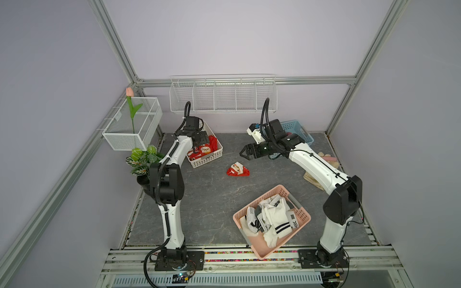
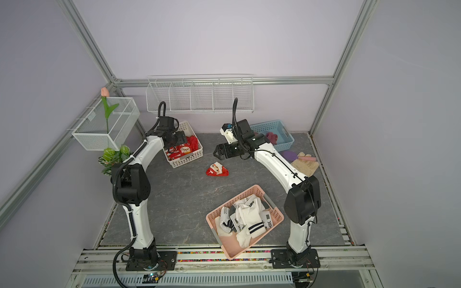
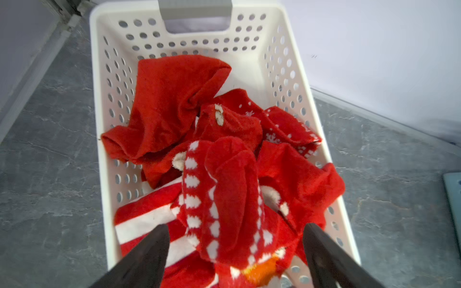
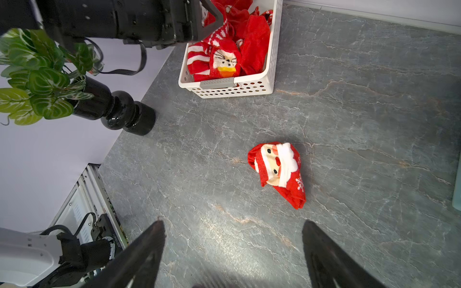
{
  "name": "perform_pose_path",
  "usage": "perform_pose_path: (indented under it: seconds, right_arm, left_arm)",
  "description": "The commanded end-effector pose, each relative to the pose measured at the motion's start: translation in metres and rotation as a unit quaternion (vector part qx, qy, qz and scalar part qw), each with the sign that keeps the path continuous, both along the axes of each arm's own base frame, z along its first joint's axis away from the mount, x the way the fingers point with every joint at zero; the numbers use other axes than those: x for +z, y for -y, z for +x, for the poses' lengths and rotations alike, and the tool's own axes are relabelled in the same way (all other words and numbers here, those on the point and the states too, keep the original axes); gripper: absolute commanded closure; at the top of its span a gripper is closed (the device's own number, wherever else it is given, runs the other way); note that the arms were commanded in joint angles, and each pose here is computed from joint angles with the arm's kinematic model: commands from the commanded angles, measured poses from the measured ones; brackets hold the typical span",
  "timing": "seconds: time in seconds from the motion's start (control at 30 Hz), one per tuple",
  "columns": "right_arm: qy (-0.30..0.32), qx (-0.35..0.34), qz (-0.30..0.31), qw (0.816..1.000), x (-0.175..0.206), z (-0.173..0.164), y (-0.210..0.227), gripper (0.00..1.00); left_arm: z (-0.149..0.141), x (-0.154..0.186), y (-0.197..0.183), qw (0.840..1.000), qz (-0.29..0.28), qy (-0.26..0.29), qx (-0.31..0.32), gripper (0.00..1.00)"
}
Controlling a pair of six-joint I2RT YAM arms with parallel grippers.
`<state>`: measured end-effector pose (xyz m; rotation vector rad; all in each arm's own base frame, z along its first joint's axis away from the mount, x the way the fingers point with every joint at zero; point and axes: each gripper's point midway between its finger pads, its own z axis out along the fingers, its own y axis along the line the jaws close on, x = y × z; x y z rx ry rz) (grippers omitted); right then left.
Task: Sort the socks into the basket by color
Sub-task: Place the sock in the bin, then pick up the sock from the center of the board.
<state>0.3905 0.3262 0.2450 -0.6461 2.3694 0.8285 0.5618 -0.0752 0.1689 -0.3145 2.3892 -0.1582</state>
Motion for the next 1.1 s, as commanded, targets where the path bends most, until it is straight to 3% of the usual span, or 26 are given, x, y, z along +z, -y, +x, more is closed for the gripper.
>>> perform_pose_path:
  seconds: [0.0, 0.2, 0.43, 0.63, 1.07]
  right_arm:
    - [0.009, -0.010, 0.007, 1.000, 0.014, -0.006, 0.008, 0.11]
    - [-0.001, -0.019, -0.007, 1.000, 0.006, -0.012, 0.017, 0.11]
    - [-0.015, -0.032, -0.025, 0.999, -0.011, -0.028, 0.033, 0.11]
    - [-0.029, -0.055, -0.038, 0.997, -0.024, -0.040, 0.051, 0.11]
    - [-0.041, -0.079, -0.047, 0.995, -0.032, -0.058, 0.074, 0.12]
  left_arm:
    - [-0.006, 0.034, 0.003, 0.999, -0.016, 0.032, -0.011, 0.16]
    - [-0.029, 0.062, 0.033, 0.996, -0.031, 0.059, -0.064, 0.16]
    - [-0.072, 0.055, 0.095, 0.989, -0.028, 0.043, -0.138, 0.16]
    - [-0.094, 0.013, 0.143, 0.982, -0.034, 0.000, -0.185, 0.15]
    - [-0.100, -0.091, 0.198, 0.964, -0.009, -0.105, -0.246, 0.14]
